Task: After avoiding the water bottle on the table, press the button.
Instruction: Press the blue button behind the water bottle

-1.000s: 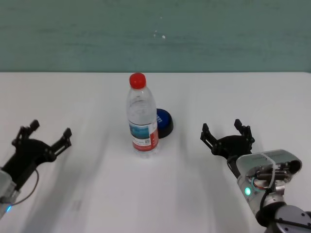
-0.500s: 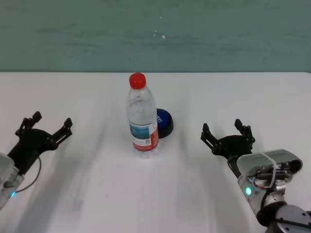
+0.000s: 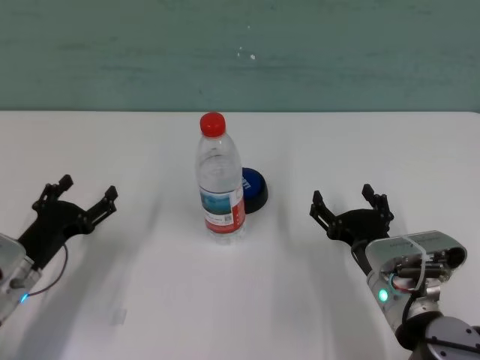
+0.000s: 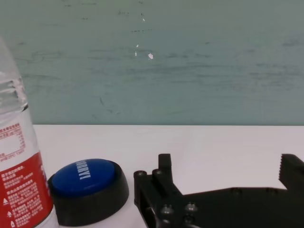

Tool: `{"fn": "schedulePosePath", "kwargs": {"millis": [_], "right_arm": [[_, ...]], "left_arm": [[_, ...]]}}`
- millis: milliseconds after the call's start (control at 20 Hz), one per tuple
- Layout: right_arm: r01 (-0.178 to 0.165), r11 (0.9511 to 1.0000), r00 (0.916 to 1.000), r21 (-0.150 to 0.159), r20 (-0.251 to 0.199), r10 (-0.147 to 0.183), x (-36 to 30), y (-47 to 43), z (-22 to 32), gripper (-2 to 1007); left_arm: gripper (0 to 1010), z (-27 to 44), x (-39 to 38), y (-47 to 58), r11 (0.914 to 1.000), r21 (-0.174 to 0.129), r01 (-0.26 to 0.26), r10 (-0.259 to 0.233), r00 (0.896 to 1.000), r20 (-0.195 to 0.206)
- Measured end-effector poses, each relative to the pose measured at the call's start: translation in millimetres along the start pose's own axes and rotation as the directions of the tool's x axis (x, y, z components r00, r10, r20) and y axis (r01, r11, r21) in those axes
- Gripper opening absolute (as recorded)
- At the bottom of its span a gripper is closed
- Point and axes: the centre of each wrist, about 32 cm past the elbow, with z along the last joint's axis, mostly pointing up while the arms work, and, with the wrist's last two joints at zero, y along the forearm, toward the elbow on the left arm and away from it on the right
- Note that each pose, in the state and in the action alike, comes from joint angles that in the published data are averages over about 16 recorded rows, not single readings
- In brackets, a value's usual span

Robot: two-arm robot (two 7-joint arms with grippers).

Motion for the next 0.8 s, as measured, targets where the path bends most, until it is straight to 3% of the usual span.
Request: {"fn": "schedulePosePath", "kwargs": {"millis": [250, 800], "right_arm": [[0.0, 1.0, 1.0, 0.0, 0.0, 0.0, 0.0, 0.0, 0.0, 1004], [0.0, 1.0, 1.0, 0.0, 0.0, 0.0, 0.0, 0.0, 0.0, 1004]], "left_arm": [[1000, 2.7, 4.1, -7.1, 0.9996, -0.018, 0.023, -0.023, 1.0, 0.01], [1000, 20.6, 7.8, -26.8, 0.9956, -0.056, 0.074, -0.071, 0.996, 0.057]]}}
